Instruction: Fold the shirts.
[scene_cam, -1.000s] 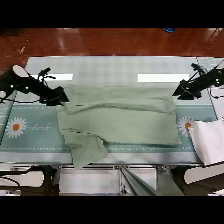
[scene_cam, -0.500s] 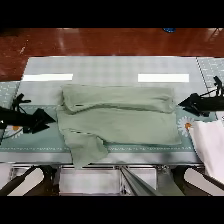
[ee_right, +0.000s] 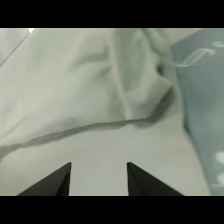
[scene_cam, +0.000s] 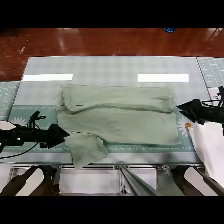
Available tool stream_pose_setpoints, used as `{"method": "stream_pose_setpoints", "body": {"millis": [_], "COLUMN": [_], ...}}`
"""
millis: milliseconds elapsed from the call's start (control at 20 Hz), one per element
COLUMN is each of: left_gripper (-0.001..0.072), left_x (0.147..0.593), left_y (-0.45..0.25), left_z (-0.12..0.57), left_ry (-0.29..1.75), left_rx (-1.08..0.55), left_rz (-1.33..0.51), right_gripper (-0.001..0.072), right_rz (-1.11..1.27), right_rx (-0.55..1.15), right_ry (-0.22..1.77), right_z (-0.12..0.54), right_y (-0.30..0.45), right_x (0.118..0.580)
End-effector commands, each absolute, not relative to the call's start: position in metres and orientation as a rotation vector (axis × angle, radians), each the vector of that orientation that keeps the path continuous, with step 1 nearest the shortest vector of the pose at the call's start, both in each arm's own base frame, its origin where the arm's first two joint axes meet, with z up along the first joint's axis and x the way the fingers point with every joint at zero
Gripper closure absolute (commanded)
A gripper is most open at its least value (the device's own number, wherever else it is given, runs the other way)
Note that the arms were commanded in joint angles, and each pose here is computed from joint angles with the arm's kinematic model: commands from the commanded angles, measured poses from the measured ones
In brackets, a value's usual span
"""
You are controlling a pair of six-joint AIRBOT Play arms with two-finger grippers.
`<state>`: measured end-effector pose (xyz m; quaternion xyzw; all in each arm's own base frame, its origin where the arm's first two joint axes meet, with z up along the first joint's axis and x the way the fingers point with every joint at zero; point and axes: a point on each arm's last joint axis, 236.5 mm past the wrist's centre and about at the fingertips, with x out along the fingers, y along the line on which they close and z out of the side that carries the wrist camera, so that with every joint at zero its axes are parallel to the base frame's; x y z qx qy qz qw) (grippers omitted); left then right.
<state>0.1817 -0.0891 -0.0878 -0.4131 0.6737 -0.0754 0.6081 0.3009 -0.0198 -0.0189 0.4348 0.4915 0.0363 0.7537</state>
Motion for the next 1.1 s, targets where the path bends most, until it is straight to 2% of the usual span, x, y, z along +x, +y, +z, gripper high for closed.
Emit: {"method": "stream_pose_setpoints", "body": {"millis": [0,50,100,250,350,550,850,1050], "left_gripper": [0.0298,0.0589,0.0687,0.0687,0.0687,0.0687,0.0687,0.0687], "left_x": [0.186,0.186,0.187,0.192,0.194,0.194,0.194,0.194], "left_y": [-0.11,-0.112,-0.115,-0.122,-0.123,-0.123,-0.123,-0.122], "left_z": [-0.088,-0.089,-0.089,-0.082,-0.081,-0.081,-0.081,-0.081], "left_ry": [1.528,1.526,1.52,1.489,1.483,1.484,1.482,1.48], "left_rx": [-0.944,-0.92,-0.909,-0.924,-0.934,-0.933,-0.933,-0.933], "left_rz": [-0.236,-0.249,-0.265,-0.312,-0.313,-0.313,-0.313,-0.31], "right_gripper": [0.0304,0.0304,0.0304,0.0304,0.0304,0.0303,0.0304,0.0303], "right_rz": [-0.076,-0.153,-0.225,-0.305,-0.259,-0.143,-0.128,-0.145], "right_rx": [0.987,0.995,0.999,0.989,0.975,0.805,0.794,0.867], "right_ry": [1.143,1.19,1.247,1.447,1.515,1.781,1.866,1.747], "right_z": [-0.038,-0.047,-0.056,-0.068,-0.066,-0.077,-0.103,-0.118], "right_y": [-0.061,-0.074,-0.081,-0.077,-0.063,-0.034,-0.015,-0.011], "right_x": [0.264,0.247,0.231,0.186,0.178,0.15,0.136,0.162]}}
